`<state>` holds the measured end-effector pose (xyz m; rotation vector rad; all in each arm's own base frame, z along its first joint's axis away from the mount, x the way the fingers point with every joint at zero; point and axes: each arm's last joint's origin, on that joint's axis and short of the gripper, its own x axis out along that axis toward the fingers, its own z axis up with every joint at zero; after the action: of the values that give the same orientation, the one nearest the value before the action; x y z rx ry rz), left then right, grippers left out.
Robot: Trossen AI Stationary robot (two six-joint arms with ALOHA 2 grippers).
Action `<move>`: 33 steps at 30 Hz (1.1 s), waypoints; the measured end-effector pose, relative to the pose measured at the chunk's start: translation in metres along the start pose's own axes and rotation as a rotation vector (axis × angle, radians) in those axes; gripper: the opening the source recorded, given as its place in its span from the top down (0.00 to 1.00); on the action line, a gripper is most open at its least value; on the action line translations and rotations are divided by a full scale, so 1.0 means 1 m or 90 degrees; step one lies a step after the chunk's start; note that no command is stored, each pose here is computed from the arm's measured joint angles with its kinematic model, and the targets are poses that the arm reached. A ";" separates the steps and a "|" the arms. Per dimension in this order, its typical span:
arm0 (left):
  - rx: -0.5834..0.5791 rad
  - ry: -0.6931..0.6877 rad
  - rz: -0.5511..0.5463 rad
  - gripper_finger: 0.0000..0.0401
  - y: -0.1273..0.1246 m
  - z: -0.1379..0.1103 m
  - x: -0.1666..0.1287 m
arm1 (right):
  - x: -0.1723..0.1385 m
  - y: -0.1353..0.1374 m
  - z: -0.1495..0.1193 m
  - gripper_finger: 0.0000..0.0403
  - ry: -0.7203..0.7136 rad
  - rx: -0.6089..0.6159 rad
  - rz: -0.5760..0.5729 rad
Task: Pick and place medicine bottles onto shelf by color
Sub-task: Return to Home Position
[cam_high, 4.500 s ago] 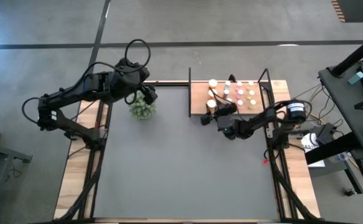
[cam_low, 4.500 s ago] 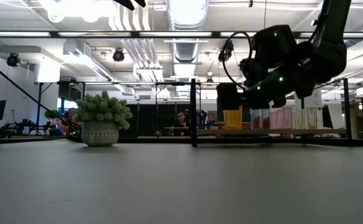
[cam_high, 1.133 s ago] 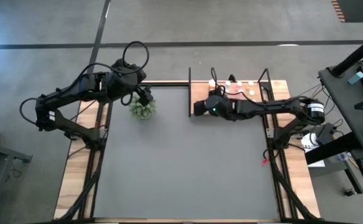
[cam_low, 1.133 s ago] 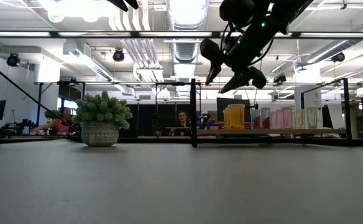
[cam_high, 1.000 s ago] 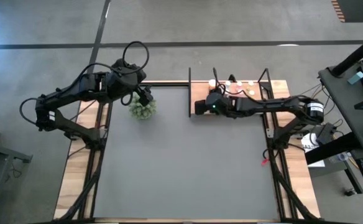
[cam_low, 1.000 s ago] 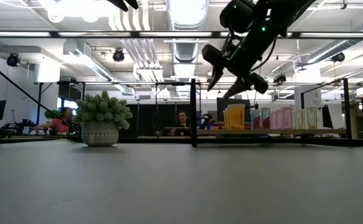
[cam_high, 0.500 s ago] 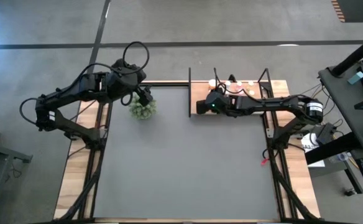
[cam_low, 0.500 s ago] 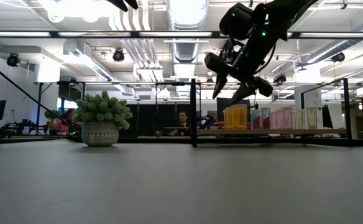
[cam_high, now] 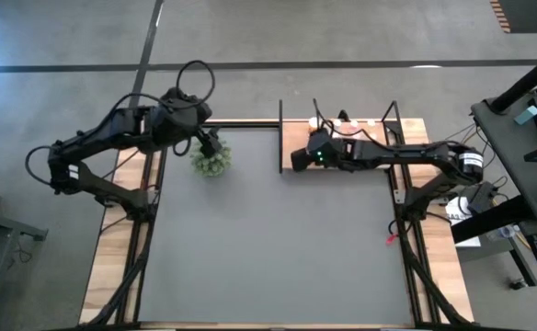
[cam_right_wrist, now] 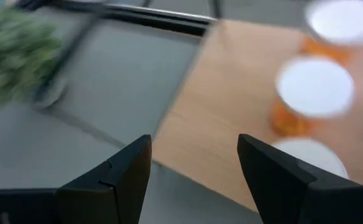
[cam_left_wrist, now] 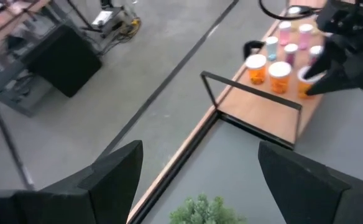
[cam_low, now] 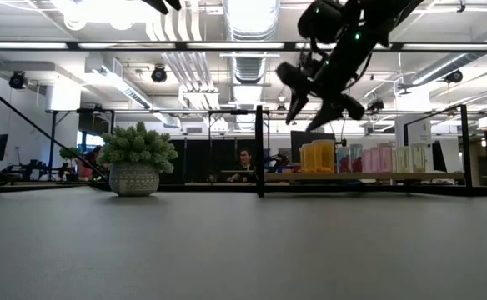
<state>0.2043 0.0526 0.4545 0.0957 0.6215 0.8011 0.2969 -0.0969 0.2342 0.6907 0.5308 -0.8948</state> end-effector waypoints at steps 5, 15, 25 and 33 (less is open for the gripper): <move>-0.006 -0.002 -0.036 0.25 0.016 -0.010 -0.023 | -0.017 0.008 0.010 0.43 0.009 -0.179 0.085; -0.079 -0.081 -0.097 0.25 0.066 -0.044 -0.090 | -0.055 -0.003 0.015 0.43 -0.036 -0.351 0.161; -0.145 -0.159 -0.168 0.25 0.073 -0.091 -0.100 | -0.075 -0.023 0.004 0.43 -0.105 -0.298 0.234; -0.196 -0.316 -0.269 0.25 0.050 -0.133 -0.072 | -0.070 -0.031 -0.011 0.43 -0.145 -0.264 0.322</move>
<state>0.0599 0.0177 0.3959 -0.1156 0.0364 0.4274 0.2325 -0.0664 0.2638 0.3123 0.3002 -0.3622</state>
